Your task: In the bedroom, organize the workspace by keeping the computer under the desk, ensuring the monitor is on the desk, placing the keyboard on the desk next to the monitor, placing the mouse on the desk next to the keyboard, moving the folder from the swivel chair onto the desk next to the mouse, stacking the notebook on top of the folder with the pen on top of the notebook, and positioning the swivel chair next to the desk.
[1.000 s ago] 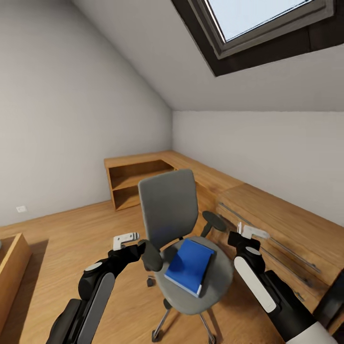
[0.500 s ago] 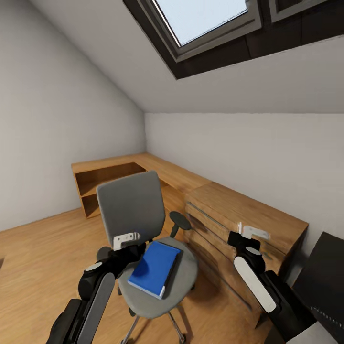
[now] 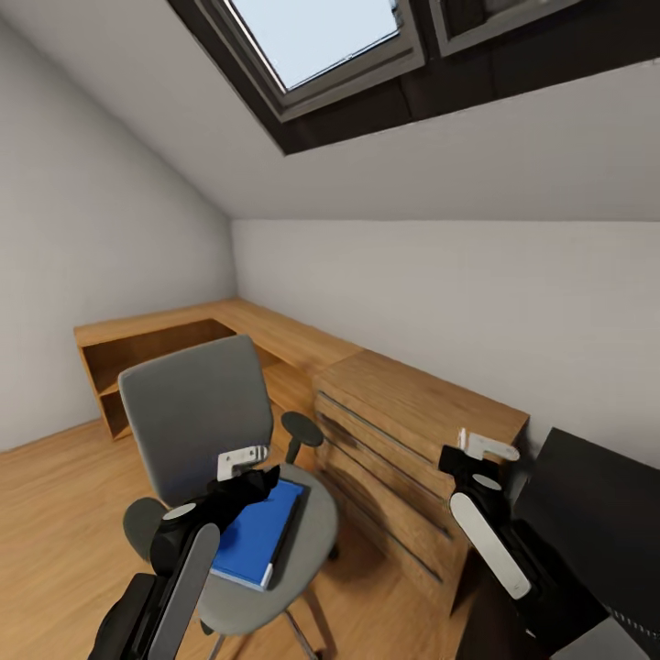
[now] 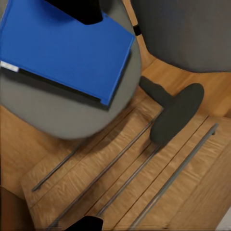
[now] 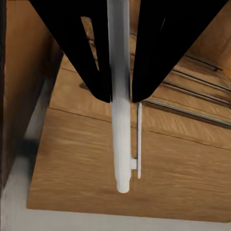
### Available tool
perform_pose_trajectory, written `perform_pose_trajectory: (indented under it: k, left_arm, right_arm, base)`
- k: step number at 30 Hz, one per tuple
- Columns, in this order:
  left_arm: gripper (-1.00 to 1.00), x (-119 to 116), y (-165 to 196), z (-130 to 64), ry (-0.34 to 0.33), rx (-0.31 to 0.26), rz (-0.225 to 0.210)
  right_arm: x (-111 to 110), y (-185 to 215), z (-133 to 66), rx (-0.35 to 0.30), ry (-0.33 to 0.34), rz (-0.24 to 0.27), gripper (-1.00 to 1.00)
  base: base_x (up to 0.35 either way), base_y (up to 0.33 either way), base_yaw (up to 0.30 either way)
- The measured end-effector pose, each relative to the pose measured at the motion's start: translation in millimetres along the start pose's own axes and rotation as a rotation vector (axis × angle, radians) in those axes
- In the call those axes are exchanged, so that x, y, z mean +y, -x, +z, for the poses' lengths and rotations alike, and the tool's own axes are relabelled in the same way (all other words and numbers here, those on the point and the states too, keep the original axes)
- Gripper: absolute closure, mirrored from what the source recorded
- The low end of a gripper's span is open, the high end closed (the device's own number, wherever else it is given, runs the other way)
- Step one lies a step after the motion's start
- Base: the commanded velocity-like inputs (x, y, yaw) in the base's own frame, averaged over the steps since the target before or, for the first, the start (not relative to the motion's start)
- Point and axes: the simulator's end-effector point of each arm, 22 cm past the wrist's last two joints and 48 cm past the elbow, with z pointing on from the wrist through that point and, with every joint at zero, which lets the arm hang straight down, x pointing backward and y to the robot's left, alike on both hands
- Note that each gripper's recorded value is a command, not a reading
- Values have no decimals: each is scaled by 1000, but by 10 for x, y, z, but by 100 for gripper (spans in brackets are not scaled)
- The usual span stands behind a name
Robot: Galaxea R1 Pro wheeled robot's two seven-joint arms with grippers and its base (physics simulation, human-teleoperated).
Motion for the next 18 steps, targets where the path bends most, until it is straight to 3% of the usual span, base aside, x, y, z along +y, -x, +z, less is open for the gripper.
perform_pose_trajectory:
  k: [6,13,18]
  left_arm:
    - [-100,0,6,-4,1,-2,1]
    - [-100,-1,4,-4,0,0,1]
    - [-100,0,3,-5,0,0,1]
  right_arm:
    - [-188,-8,86,10,-38,14,100]
    - [-225,-4,100,11,-45,18,100]
    - [-225,-7,102,12,-45,19,100]
  base:
    - [0,0,-292]
    - [0,0,-297]
    - [0,0,-131]
